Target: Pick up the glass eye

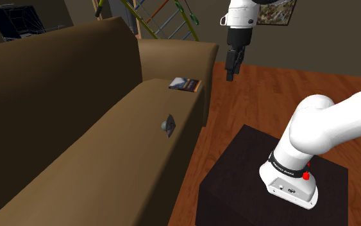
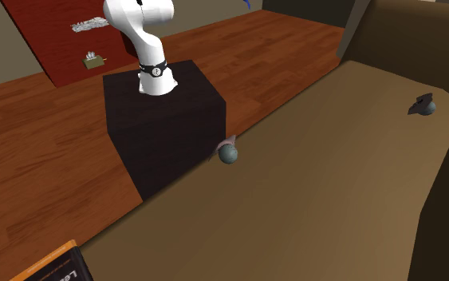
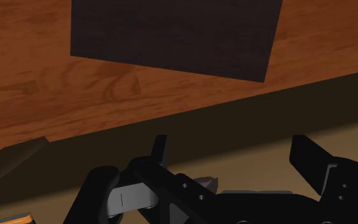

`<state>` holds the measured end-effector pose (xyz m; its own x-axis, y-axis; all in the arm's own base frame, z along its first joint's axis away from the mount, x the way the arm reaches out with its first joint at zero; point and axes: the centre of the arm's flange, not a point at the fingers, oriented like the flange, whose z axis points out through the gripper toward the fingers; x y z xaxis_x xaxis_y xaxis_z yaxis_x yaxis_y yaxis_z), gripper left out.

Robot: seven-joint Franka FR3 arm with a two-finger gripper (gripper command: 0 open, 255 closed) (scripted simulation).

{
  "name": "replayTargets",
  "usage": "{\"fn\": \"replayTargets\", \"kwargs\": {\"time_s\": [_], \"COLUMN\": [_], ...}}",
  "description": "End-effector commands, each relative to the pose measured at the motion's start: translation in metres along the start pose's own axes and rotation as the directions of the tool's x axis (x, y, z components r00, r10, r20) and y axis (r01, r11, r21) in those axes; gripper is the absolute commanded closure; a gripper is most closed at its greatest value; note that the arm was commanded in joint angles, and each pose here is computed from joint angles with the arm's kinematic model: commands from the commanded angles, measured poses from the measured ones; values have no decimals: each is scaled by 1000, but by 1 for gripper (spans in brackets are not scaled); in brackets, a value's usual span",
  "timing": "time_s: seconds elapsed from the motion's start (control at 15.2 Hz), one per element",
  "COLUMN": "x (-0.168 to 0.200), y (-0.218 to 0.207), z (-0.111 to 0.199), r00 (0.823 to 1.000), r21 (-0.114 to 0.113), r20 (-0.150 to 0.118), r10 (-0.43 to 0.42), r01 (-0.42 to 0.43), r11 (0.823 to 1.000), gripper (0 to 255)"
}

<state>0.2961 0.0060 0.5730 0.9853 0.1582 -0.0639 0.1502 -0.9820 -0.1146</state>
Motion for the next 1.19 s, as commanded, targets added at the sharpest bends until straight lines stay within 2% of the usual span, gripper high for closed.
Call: {"fn": "replayTargets", "kwargs": {"time_s": [0.0,0.53,1.12], "x": [0,69,152], "y": [0,-45,-76], "z": [0,74,160], "r00": [1000,995,978], "r21": [0,-114,-237], "r20": [0,-31,-78], "r10": [0,95,195], "r01": [0,-98,-209], "r11": [1000,989,949], "gripper": [0,0,0]}}
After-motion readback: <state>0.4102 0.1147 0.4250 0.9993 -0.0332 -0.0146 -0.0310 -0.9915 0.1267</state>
